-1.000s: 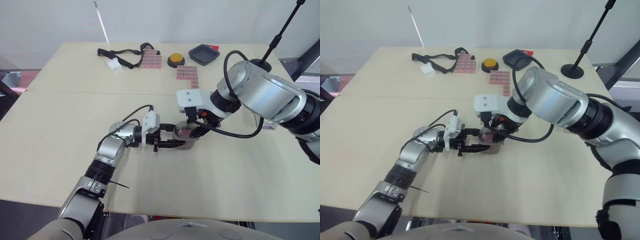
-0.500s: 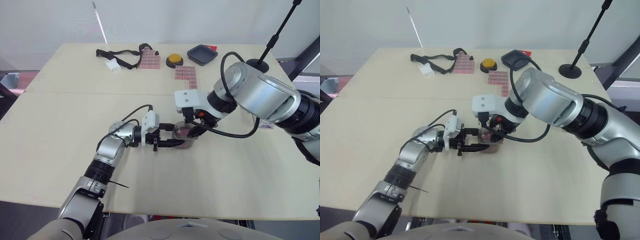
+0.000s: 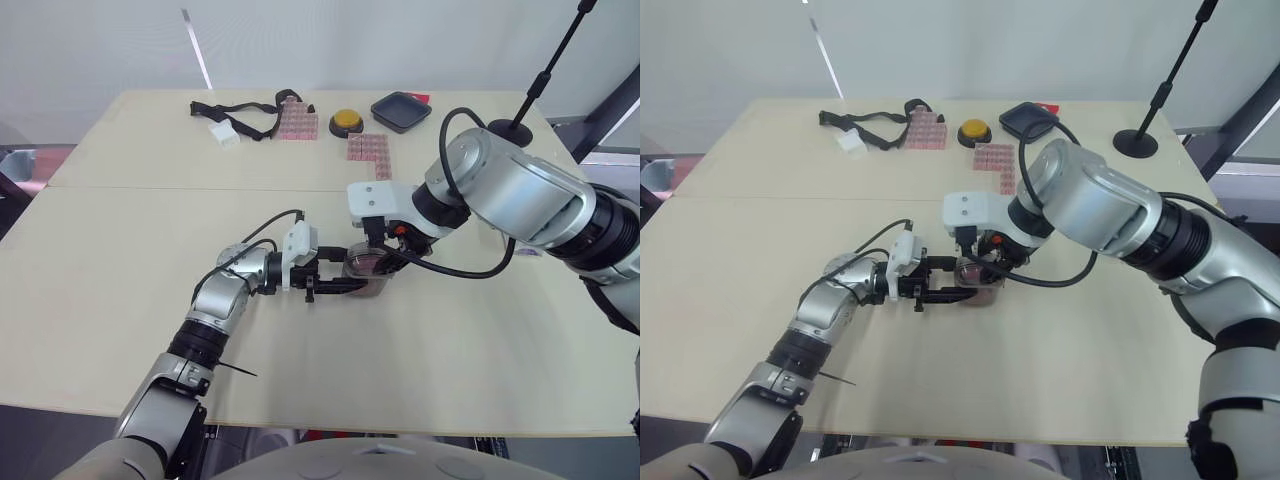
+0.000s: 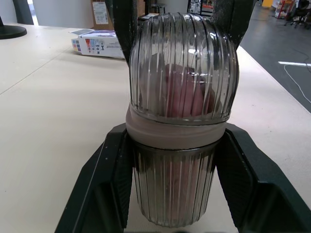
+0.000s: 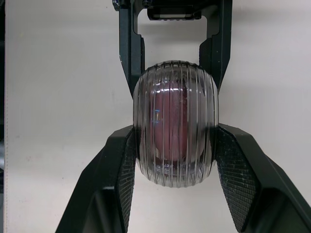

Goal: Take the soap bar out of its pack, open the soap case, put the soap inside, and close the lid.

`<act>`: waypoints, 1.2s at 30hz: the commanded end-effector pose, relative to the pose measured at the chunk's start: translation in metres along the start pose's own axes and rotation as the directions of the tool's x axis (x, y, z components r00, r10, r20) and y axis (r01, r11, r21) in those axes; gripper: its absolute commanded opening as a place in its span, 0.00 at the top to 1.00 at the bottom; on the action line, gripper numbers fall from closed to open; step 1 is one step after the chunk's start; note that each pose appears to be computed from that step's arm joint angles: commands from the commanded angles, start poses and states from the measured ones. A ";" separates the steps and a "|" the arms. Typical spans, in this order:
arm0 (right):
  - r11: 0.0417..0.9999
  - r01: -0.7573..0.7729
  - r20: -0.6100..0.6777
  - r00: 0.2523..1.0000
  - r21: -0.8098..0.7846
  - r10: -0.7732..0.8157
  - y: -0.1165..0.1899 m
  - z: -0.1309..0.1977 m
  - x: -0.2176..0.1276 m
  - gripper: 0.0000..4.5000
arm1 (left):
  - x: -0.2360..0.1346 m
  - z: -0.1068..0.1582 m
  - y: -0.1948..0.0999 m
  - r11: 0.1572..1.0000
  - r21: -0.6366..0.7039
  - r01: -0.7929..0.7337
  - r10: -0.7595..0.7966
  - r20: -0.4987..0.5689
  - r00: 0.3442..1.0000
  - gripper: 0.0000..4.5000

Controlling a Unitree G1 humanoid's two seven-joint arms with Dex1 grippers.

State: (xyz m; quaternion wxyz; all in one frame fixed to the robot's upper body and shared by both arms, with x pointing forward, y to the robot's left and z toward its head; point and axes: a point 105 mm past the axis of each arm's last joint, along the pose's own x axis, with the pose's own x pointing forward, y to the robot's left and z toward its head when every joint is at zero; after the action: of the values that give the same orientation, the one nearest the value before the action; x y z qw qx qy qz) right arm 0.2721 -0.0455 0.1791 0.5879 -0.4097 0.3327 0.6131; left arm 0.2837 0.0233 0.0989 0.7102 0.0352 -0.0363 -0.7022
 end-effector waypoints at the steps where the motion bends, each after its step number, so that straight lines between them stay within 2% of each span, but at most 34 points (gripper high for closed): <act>1: 0.999 -0.013 -0.021 1.000 0.039 0.013 -0.002 -0.008 0.015 0.57 | 0.005 0.020 0.000 0.996 0.086 0.020 -0.024 0.050 0.998 0.57; 4: 0.999 -0.011 -0.006 1.000 0.043 0.011 -0.003 -0.007 0.015 0.57 | 0.004 0.020 0.000 0.996 0.086 0.021 -0.025 0.048 0.999 0.57; 5: 0.999 -0.011 -0.002 1.000 0.042 0.011 -0.003 -0.006 0.014 0.40 | 0.004 0.020 -0.001 0.996 0.086 0.022 -0.026 0.048 0.999 0.57; 11: 1.000 0.002 0.014 1.000 0.023 -0.002 -0.004 -0.003 0.010 0.00 | 0.004 0.019 -0.002 0.996 0.085 0.025 -0.029 0.045 0.999 0.57; 17: 1.000 0.004 0.013 1.000 0.016 -0.004 -0.002 -0.006 0.005 0.00 | 0.004 0.019 -0.002 0.996 0.085 0.023 -0.027 0.043 0.999 0.57; 29: 0.997 0.044 -0.003 0.999 0.057 -0.044 0.002 -0.038 -0.015 0.00 | 0.001 0.017 -0.003 0.997 0.077 0.029 -0.032 0.033 0.999 0.57; 36: 0.988 0.126 0.087 0.987 0.088 -0.134 0.000 -0.063 -0.028 0.00 | -0.001 0.016 -0.001 0.997 0.076 0.023 -0.025 0.030 0.999 0.57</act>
State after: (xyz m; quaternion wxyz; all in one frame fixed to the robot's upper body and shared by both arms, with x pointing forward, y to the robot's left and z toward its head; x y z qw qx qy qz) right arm 0.2738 -0.1120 0.1614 0.6370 -0.3684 0.3442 0.5831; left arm 0.2806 0.0235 0.1032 0.7016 0.0449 -0.0459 -0.7097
